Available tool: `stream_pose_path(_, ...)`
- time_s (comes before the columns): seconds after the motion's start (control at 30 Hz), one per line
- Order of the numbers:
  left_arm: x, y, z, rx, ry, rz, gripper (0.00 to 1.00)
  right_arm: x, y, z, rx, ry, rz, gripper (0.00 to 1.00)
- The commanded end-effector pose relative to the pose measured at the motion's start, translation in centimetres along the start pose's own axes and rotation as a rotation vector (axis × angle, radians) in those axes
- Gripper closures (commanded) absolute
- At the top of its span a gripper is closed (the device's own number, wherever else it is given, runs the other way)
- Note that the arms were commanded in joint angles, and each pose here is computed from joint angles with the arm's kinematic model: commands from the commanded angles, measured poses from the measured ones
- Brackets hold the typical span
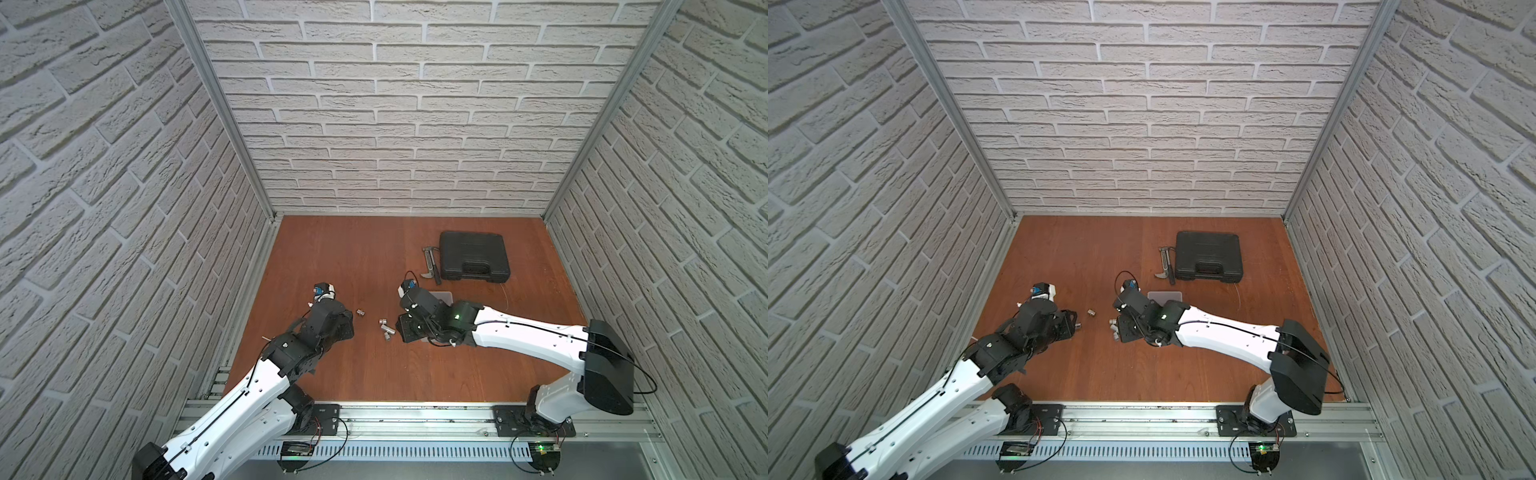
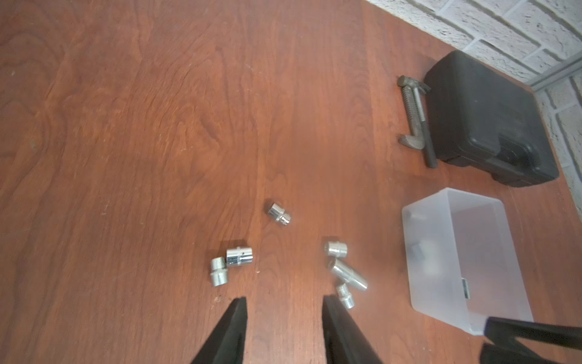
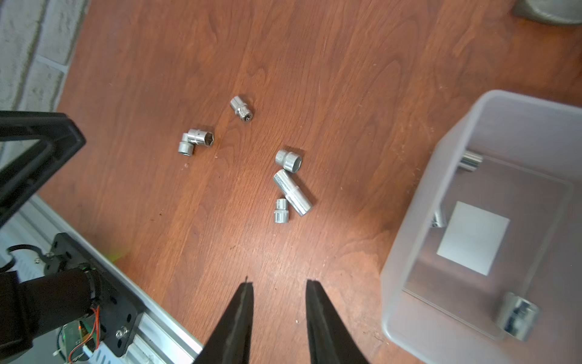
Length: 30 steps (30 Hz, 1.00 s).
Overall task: Put the socket on the desktop into the storage box
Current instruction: Pick up the socket head at the center of the board.
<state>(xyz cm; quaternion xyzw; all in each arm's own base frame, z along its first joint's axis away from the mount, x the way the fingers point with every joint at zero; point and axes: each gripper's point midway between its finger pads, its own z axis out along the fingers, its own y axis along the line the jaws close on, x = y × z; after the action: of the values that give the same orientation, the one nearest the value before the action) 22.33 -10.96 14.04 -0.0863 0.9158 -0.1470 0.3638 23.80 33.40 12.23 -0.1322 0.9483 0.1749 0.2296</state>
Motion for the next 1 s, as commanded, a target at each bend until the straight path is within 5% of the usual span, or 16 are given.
stream_pose_path(0.0,0.5,0.2,0.3,-0.003,0.026,-0.018,0.56,-1.1,0.7,1.4,0.05,0.011,-0.036,0.65)
stream_pose_path(0.3,1.8,2.7,0.9,-0.112,0.086,-0.045,0.54,-2.9,1.1,6.0,0.149,0.07,-0.037,0.54)
stream_pose_path(0.97,2.8,3.7,1.7,-0.099,0.125,-0.117,0.54,-1.4,-0.8,12.4,0.229,0.151,0.007,0.53)
